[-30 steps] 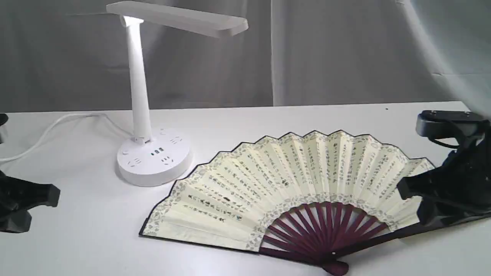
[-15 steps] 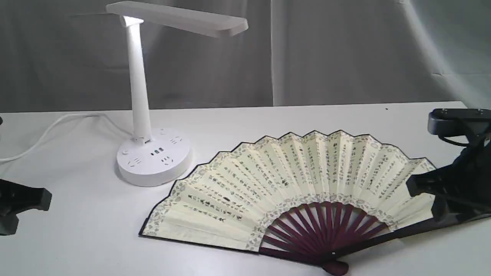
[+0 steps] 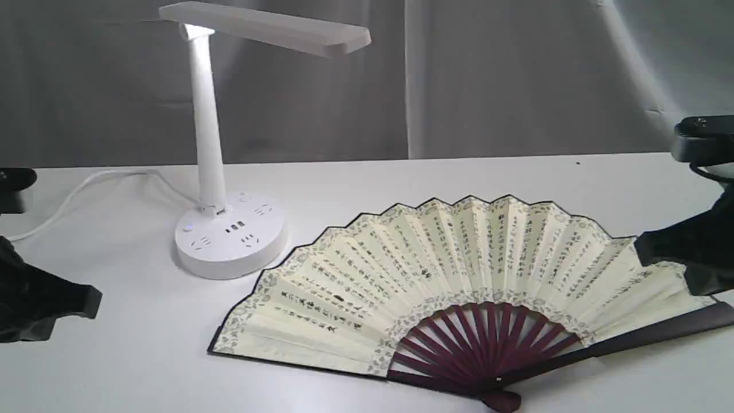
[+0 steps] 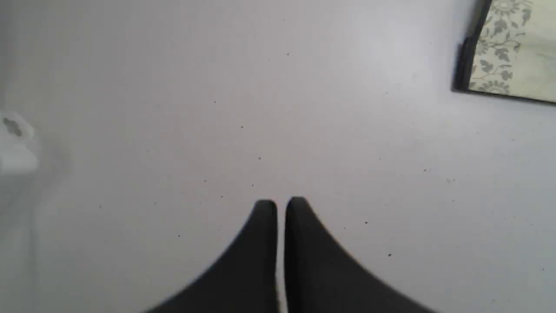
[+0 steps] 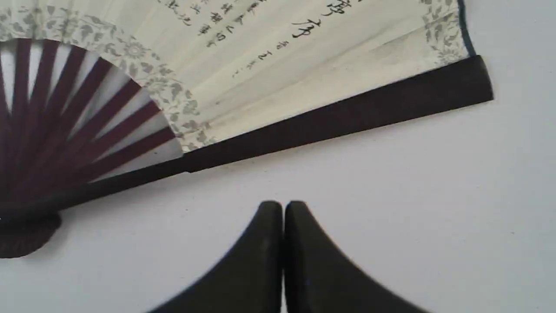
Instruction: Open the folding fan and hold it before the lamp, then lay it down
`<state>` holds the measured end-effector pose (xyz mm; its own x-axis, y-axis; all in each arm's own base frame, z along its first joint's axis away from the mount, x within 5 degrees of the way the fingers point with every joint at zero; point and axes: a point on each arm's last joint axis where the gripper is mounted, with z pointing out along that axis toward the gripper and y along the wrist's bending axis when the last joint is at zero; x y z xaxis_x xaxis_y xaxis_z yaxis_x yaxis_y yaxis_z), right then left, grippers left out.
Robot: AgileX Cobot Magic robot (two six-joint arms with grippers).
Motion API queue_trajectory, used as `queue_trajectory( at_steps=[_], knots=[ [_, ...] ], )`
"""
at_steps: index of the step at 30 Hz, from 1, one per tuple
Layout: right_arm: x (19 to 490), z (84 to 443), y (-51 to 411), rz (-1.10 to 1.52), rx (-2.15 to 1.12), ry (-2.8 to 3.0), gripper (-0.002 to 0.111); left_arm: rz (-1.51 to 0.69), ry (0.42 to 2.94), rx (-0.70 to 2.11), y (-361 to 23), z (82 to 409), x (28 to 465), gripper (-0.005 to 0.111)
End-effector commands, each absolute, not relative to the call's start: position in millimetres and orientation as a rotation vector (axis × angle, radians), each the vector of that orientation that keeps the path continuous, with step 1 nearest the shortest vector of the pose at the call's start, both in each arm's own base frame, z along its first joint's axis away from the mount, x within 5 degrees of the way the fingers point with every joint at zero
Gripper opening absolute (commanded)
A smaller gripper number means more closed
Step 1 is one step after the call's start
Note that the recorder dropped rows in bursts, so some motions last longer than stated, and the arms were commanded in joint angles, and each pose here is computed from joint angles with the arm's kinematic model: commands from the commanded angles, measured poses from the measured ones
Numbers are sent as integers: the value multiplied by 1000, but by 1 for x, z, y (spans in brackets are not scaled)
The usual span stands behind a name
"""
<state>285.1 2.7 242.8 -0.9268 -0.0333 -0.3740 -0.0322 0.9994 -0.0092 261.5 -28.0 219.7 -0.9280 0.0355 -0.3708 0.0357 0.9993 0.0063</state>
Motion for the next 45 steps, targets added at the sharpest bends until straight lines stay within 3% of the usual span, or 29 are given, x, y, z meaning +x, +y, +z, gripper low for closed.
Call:
queue_trajectory(
  at_steps=[1, 17, 32, 45],
  knots=[
    [284, 243, -4, -104, -28, 2751, 0, -7, 2730, 51, -30, 225, 263, 0],
    [279, 252, -3, -87, -6, 2726, 0, -11, 2693, 54, -29, 235, 258, 0],
    [245, 303, -2, -56, 11, 2566, 0, -102, 2518, 4, -28, 289, 221, 0],
    [188, 360, -3, -56, 1, 2321, 0, -144, 2158, 6, -19, 357, 149, 0]
  ],
)
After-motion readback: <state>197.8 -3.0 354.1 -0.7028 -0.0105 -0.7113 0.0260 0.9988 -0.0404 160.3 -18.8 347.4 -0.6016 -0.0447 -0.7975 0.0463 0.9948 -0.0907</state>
